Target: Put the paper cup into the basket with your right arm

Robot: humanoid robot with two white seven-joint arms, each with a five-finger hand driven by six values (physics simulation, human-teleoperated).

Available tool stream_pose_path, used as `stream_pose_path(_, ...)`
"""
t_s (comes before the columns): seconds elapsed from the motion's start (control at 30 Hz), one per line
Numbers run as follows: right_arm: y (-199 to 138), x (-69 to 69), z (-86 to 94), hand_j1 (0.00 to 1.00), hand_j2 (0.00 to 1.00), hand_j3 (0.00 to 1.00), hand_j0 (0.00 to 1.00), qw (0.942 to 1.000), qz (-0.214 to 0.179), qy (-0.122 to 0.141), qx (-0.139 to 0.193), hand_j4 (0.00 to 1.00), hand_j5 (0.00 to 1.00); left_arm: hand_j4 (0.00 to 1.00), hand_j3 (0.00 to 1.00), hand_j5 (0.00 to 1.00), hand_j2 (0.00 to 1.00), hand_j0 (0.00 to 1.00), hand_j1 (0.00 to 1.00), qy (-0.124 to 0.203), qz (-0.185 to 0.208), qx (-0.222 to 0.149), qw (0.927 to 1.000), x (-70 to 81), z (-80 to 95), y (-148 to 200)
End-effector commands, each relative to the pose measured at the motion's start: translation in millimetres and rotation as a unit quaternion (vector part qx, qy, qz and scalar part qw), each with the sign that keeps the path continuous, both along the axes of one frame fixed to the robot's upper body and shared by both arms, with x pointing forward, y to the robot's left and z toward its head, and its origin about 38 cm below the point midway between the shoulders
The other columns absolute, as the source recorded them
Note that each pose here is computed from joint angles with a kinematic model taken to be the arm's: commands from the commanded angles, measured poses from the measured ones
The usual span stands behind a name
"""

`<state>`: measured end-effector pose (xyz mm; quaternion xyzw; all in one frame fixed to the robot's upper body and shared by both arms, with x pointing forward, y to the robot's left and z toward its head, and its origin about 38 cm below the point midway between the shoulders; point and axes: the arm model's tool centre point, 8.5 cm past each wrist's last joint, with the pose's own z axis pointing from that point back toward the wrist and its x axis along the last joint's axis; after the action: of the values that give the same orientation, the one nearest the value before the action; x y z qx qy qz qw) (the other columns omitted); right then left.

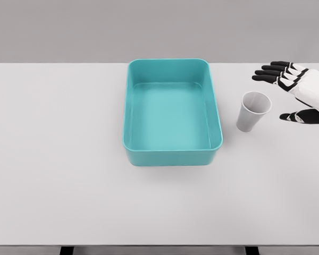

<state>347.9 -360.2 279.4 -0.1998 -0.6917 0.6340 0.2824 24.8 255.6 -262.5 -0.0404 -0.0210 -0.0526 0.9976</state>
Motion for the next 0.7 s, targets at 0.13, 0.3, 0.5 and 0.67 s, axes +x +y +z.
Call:
stream_pose_path(0.13,6.2,1.5,-6.4,1.00,1.00,1.00,1.00,0.9995,-0.001,-0.003,0.032,1.00,1.00,1.00,1.00,1.00,1.00,1.00,1.00,0.000,0.000,0.000,1.0000,0.0,0.0,0.0)
stream_pose_path(0.3,9.0,2.5,-20.5,1.00,1.00,1.00,1.00,0.9988,-0.007,0.037,0.031,1.00,1.00,1.00,1.00,1.00,1.00,1.00,1.00,-0.001,0.000,0.000,1.0000,1.0,0.0,0.0)
stream_pose_path(0.5,5.7,0.8,-15.9,1.00,1.00,1.00,1.00,0.9836,0.008,0.098,0.151,1.00,1.00,1.00,1.00,1.00,1.00,1.00,1.00,0.000,0.000,0.000,1.0000,0.0,0.0,0.0)
stream_pose_path(0.67,-12.4,15.3,-25.5,1.00,1.00,1.00,1.00,0.9672,-0.068,0.160,0.185,1.00,1.00,1.00,1.00,1.00,1.00,1.00,1.00,0.000,0.000,0.000,1.0000,0.0,0.0,0.0)
